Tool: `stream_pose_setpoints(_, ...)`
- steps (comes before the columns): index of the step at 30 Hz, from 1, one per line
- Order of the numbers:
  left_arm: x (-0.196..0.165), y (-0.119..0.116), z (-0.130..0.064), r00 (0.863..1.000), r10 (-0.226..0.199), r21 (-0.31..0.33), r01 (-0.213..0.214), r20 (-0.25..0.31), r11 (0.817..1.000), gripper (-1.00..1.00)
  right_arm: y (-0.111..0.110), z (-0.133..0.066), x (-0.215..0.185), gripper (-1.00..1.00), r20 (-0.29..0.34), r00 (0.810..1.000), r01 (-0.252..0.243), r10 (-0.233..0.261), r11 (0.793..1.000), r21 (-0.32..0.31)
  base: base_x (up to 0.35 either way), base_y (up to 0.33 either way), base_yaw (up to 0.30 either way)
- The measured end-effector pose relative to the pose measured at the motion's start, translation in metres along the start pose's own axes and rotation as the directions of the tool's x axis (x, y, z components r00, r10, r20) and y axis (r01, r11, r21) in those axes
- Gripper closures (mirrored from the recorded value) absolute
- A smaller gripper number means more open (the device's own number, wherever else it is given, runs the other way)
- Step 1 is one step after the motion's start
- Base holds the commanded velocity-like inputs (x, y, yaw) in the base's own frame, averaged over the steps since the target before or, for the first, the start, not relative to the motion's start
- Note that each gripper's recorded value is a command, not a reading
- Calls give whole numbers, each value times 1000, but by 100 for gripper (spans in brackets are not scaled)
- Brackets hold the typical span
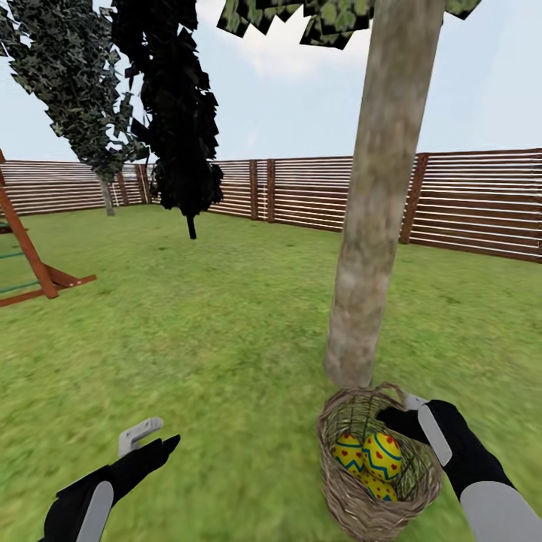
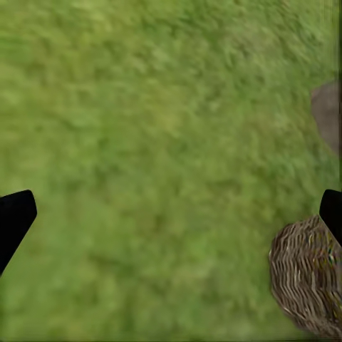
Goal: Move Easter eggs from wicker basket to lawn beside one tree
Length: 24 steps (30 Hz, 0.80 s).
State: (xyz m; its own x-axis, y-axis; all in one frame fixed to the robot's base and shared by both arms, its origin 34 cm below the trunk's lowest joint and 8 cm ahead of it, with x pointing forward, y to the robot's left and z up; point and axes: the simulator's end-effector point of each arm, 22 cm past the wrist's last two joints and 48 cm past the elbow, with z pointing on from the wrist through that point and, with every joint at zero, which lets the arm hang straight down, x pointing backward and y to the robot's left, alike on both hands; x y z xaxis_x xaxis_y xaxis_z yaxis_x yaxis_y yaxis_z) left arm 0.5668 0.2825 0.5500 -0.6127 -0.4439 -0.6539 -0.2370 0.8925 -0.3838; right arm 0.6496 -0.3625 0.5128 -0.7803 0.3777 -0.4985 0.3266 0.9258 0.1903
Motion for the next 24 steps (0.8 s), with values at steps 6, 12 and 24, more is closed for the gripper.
stream_pose_setpoints(6,-1,0,0,1000,0,0,0,2,1000,-100,0,-1,-1,-100,2,1000,0,0,1000,0,0,25,-265)
stream_pose_setpoints(12,-1,-1,-1,1000,1,1,-1,2,1000,-100,1,0,0,-100,0,1000,2,-2,1000,-1,0,142,-272)
stream_pose_setpoints(24,-1,-1,-1,1000,1,3,-1,4,1000,-100,-1,-1,-5,-100,23,1000,-1,1,1000,3,126,214,-273)
